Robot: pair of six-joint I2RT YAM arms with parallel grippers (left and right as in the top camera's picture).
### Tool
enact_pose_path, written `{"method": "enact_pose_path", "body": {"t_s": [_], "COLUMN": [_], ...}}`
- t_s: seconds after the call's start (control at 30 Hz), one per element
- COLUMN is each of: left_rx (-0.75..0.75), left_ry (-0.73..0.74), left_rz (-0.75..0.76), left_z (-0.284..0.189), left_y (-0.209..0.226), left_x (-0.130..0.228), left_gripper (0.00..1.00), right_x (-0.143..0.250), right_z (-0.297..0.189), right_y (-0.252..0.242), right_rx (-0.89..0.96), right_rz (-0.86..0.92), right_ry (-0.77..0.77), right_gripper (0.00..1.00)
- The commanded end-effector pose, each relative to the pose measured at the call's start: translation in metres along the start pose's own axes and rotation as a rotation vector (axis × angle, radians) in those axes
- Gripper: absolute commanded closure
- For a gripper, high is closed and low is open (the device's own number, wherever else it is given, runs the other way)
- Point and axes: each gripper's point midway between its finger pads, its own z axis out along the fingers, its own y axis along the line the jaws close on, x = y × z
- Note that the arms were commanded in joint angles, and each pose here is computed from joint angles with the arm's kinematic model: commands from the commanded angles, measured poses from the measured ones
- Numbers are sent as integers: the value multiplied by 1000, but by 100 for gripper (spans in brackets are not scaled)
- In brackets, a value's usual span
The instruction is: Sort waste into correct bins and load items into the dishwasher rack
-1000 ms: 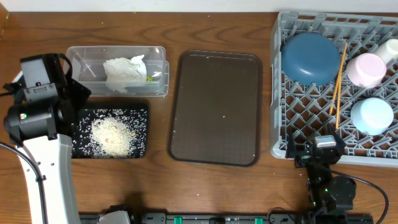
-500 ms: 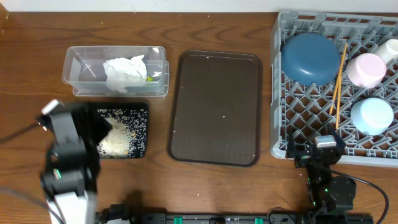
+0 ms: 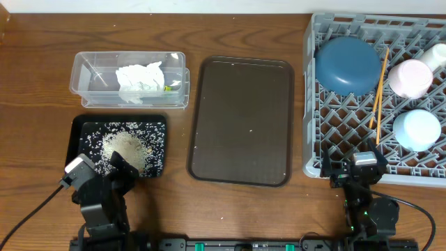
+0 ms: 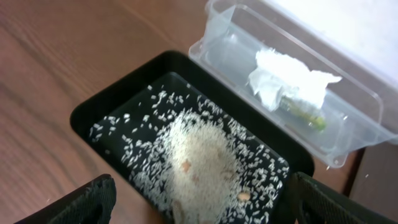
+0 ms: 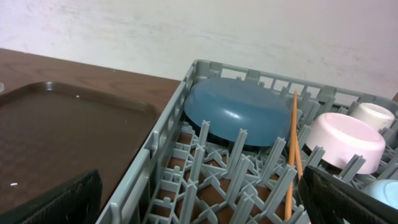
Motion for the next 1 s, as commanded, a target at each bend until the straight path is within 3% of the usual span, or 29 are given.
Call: {"method": "enact_pose_path", "body": {"t_s": [0.0, 0.3, 0.53, 0.87, 0.97], "left_rx": [27, 150, 215, 319, 411], "left_ry": [-32, -221, -266, -310, -306], "left_rz": [7, -52, -60, 72, 197], "left_z": [1, 16, 24, 27, 23], "left_y": [-2, -16, -21, -44, -62], "left_x": [1, -9, 2, 13, 20], "left_gripper": [10, 9, 10, 10, 10], "right_x": [1, 1, 1, 1, 1], "right_z": [0, 0, 0, 0, 0], "right_y": [-3, -3, -3, -3, -3], "right_rx": [14, 14, 14, 14, 14], "right_rz": [-9, -9, -9, -9, -9], "right_ry": [1, 1, 1, 1, 1], "right_gripper": [1, 1, 1, 1, 1]}}
